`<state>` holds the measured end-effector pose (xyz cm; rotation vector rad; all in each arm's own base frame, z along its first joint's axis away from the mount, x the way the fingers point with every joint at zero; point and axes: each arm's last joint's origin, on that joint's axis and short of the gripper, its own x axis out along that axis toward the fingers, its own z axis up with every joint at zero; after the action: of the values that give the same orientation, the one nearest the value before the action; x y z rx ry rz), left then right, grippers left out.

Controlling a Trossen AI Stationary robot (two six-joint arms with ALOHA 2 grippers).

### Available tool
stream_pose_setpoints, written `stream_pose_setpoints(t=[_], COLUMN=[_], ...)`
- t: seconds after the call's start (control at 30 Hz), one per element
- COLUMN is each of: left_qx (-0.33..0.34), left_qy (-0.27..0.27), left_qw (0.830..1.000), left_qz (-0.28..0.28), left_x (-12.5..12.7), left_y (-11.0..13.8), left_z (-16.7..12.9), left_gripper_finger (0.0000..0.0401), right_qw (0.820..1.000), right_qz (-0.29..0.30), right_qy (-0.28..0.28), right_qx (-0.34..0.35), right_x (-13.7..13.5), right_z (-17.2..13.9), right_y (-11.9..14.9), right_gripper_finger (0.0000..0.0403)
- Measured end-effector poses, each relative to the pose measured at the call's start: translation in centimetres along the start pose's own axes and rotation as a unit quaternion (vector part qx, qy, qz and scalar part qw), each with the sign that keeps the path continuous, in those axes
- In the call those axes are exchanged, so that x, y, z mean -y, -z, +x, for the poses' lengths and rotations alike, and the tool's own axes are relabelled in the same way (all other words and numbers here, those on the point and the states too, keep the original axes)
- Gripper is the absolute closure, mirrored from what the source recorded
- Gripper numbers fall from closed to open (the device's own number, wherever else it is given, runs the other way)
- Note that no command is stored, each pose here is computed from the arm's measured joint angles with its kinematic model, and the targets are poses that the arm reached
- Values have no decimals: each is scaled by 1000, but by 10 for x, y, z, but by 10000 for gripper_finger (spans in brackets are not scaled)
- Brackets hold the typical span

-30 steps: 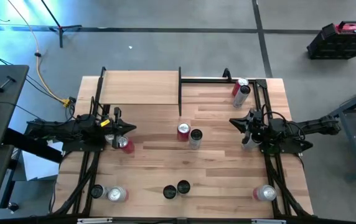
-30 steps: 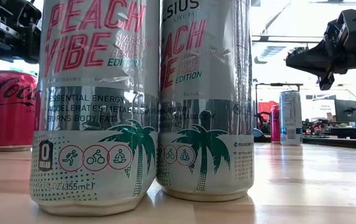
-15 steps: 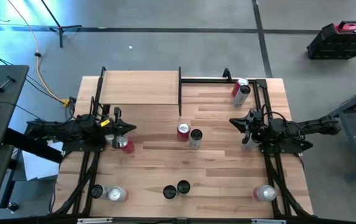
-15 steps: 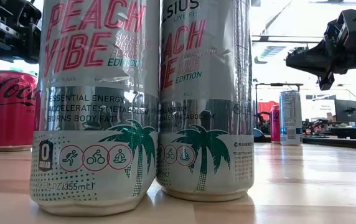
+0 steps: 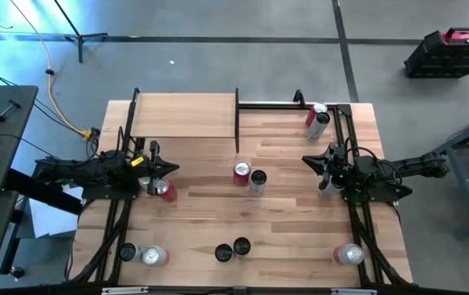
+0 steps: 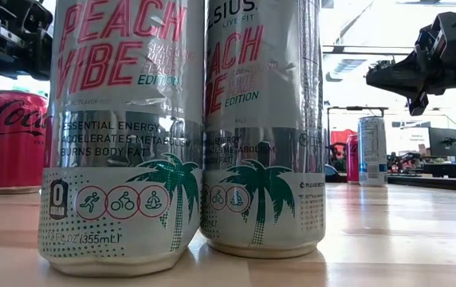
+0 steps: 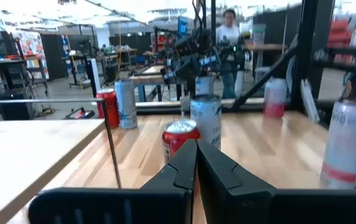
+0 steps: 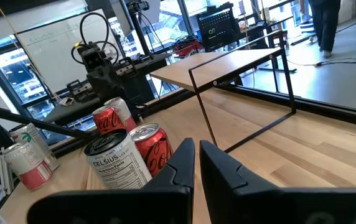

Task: Place canned beverage on shelf
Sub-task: Put the top blue soda can on the shelf

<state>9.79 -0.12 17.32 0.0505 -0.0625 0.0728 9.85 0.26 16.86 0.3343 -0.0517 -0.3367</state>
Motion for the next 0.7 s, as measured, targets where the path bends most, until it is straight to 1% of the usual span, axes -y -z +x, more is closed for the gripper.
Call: stream_pose_setpoints(t=[0.1, 0.2, 0.3, 0.37, 0.4, 0.5, 0.57, 0.6, 0.63, 0.7], left_qx=[11, 31, 52, 58, 58, 59, 67, 73, 79, 94], left_qy=[1, 3, 10, 15, 15, 13, -4, -14, -25, -50], left_qw=[997, 987, 971, 954, 947, 941, 938, 937, 935, 930], left_qz=[-78, -161, -234, -295, -314, -332, -340, -343, -344, -351], left_x=[0, 0, -1, -1, -1, -1, -2, -3, -4, -5], left_y=[-2, -6, -10, -12, -12, -12, -12, -13, -13, -15], left_z=[0, 0, -1, -1, -1, -1, -1, -1, -1, -1], left_gripper_finger=[396, 396, 396, 396, 396, 396, 396, 396, 396, 396], right_qw=[1000, 1000, 1000, 1000, 1000, 1000, 1000, 1000, 1000, 998], right_qz=[0, 0, 0, 0, 0, -3, -15, -11, 3, 50], right_qy=[0, 0, 0, 0, 0, 1, 13, 17, 17, 11], right_qx=[0, 0, 0, 0, 0, 1, 12, 19, 24, 42], right_x=[0, 0, 0, 0, 0, 0, 1, 1, 1, 0], right_z=[0, 0, 0, 0, 0, 0, 0, 0, 0, 0], right_y=[0, 0, 0, 0, 0, 0, -2, -3, -4, -8], right_gripper_finger=[391, 391, 391, 391, 391, 391, 391, 391, 391, 391])
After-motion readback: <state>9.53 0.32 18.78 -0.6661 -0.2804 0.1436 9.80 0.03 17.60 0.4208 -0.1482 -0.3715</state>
